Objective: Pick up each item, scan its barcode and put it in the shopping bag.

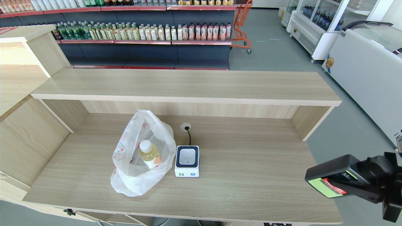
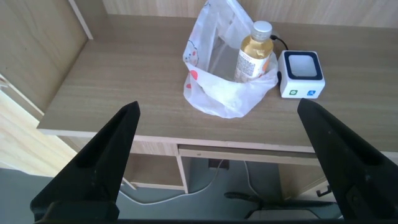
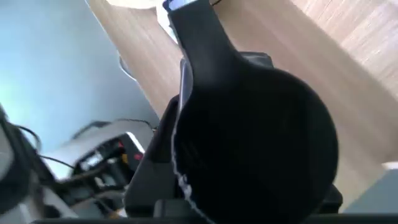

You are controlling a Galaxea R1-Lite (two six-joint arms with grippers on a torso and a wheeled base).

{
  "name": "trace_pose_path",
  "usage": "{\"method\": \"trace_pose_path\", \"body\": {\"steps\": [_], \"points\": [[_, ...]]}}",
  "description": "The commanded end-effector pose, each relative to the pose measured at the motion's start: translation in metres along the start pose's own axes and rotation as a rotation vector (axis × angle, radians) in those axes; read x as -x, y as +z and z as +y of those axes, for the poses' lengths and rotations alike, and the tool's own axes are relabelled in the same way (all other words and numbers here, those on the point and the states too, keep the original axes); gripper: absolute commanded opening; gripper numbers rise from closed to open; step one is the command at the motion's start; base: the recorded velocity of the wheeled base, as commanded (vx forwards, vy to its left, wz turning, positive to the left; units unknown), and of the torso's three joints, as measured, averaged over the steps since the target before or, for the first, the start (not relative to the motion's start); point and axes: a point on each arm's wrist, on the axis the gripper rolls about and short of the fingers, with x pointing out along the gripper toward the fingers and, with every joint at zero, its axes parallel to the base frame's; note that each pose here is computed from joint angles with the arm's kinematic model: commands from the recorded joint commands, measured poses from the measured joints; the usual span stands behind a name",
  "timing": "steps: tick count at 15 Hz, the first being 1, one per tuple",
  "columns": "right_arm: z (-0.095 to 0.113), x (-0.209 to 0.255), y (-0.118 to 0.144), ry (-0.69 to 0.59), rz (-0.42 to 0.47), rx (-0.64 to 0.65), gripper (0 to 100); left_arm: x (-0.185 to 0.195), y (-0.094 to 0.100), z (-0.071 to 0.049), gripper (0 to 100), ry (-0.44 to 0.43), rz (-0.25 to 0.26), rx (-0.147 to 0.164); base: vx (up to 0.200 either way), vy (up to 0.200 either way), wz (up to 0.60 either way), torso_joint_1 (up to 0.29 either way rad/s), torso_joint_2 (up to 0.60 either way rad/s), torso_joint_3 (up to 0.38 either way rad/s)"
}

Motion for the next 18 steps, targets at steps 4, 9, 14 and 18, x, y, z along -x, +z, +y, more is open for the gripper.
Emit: {"method": "trace_pose_path", "body": {"steps": [4,9,14,18], "points": [[0.014,-0.029,0.019,-0.059,0.078,-0.898,0,0.000,0.000,0.000,100,0.000,-0.001,0.000,0.000,0.000,0.00,0.000,0.00,0.000],[0.016,-0.043,0.020,-0.020,0.091,-1.060,0,0.000,0.000,0.000,100,0.000,-0.001,0.000,0.000,0.000,0.00,0.000,0.00,0.000],[0.016,-0.043,0.020,-0.021,0.087,-1.058,0,0.000,0.000,0.000,100,0.000,-0.001,-0.001,0.000,0.040,0.00,0.000,0.00,0.000],[0.012,-0.046,0.020,-0.065,0.092,-1.062,0,0.000,0.000,0.000,100,0.000,-0.001,-0.001,0.000,0.200,0.00,0.002,0.00,0.005]]}}
